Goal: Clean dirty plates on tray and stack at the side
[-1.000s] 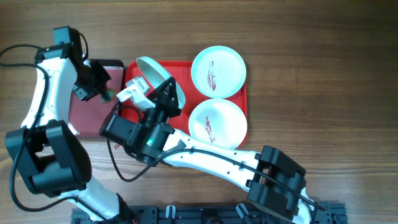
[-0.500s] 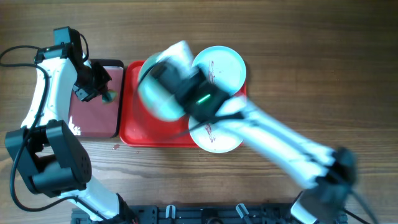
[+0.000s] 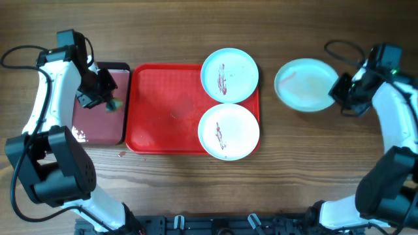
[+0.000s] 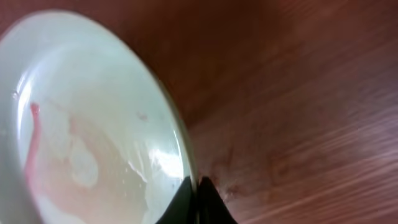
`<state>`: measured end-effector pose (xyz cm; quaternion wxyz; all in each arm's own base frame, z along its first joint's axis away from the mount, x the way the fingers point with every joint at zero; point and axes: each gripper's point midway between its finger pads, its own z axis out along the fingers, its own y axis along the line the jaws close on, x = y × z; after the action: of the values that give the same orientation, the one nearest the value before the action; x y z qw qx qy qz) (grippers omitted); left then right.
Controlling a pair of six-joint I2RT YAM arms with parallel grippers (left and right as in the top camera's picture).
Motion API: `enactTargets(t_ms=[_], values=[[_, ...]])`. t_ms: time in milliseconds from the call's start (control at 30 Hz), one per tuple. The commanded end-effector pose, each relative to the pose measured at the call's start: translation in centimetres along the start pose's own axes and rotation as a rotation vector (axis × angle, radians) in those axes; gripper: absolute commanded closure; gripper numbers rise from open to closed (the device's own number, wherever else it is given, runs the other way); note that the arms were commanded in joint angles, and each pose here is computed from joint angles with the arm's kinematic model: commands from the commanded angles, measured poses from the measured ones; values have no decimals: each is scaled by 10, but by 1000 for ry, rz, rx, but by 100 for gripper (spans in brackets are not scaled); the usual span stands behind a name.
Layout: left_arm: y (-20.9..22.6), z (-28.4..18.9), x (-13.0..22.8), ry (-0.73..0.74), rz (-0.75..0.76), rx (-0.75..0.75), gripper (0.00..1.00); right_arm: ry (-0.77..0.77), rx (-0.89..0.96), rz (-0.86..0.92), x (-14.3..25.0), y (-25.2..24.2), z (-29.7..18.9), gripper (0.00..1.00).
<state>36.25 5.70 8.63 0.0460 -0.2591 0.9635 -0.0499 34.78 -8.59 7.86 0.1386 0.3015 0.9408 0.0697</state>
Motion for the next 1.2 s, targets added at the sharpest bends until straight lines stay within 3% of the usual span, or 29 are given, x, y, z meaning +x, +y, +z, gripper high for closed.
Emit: enactTargets(t_ms=[0,200,233,267,400,500,767,1033,1167], values=[[3,-5,0,-14,24,-6,96,24,-11,-22,22,-5,25,96],[3,-5,0,-13,23,-6,96,70,42,-11,50,-25,45,92],[3,-5,0,-14,23,-6,96,79,8,-15,51,-19,44,74],[3,-5,0,-14,23,-6,96,89,-18,-21,51,-13,42,69],[3,-5,0,-14,23,-6,96,110,-70,-92,35,13,-10,67],[3,-5,-1,-17,23,-4,96,98,-251,-231,51,72,-57,61],[3,-5,0,-13,23,-6,96,299,-183,-419,159,122,-18,60],[4,-5,1,-10,22,-7,96,282,18,-487,183,119,22,60],[4,-5,1,-9,22,-7,96,331,59,-486,189,112,39,66]])
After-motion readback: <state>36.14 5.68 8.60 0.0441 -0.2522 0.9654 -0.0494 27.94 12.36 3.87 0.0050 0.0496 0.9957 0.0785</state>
